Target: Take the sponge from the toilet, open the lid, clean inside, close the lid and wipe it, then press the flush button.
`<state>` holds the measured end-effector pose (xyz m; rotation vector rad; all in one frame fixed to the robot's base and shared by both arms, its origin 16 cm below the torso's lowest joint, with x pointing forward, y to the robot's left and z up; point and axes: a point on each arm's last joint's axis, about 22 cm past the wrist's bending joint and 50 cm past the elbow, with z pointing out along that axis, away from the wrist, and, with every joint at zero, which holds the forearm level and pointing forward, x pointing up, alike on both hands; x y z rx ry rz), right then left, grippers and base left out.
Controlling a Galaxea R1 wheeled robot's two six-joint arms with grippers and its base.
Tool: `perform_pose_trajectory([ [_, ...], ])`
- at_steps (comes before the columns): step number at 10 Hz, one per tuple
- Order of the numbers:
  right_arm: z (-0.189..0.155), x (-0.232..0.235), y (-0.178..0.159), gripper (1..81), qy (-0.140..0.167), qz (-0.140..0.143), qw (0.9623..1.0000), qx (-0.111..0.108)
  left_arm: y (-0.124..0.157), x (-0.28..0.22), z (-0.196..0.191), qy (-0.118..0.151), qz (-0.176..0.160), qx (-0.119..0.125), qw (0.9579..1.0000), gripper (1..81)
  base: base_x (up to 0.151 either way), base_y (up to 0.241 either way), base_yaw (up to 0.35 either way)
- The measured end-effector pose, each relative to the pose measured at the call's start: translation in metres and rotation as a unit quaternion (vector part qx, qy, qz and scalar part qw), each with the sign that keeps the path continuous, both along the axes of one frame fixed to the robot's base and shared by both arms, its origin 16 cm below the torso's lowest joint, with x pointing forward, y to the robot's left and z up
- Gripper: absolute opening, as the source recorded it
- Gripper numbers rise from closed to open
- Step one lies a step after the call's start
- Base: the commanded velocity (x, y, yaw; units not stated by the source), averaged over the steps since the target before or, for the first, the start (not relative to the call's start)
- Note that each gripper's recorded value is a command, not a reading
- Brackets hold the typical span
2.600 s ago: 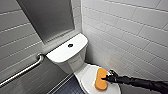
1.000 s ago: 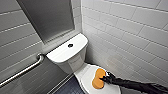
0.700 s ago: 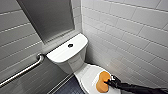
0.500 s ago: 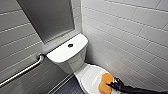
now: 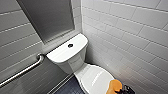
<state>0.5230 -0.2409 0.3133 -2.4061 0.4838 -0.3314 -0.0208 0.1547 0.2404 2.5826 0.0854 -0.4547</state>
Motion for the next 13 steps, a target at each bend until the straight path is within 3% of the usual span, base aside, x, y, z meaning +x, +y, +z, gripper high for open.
perform_pose_trajectory([
  [4,-0.005,-0.069,-0.046,1.0,0.03,-0.022,0.9991,-0.02,-0.008,0.001,0.004,-0.001,0.002,-0.009,1.0,81.1,0.0,0.0,0.0],
  [7,-0.012,-0.162,-0.083,1.0,0.092,-0.028,0.9945,-0.042,-0.007,0.001,0.004,-0.001,0.002,-0.009,1.0,81.1,0.0,0.0,0.0],
  [9,0.01,-0.186,-0.075,1.0,0.102,-0.031,0.994,-0.022,-0.008,0.002,0.005,-0.001,0.003,-0.012,0.9999,81.1,0.0,0.0,0.0],
  [13,0.085,-0.172,-0.041,1.0,0.072,-0.043,0.9955,0.044,-0.009,0.002,0.006,-0.002,0.003,-0.013,0.9999,81.1,0.0,0.0,0.0],
])
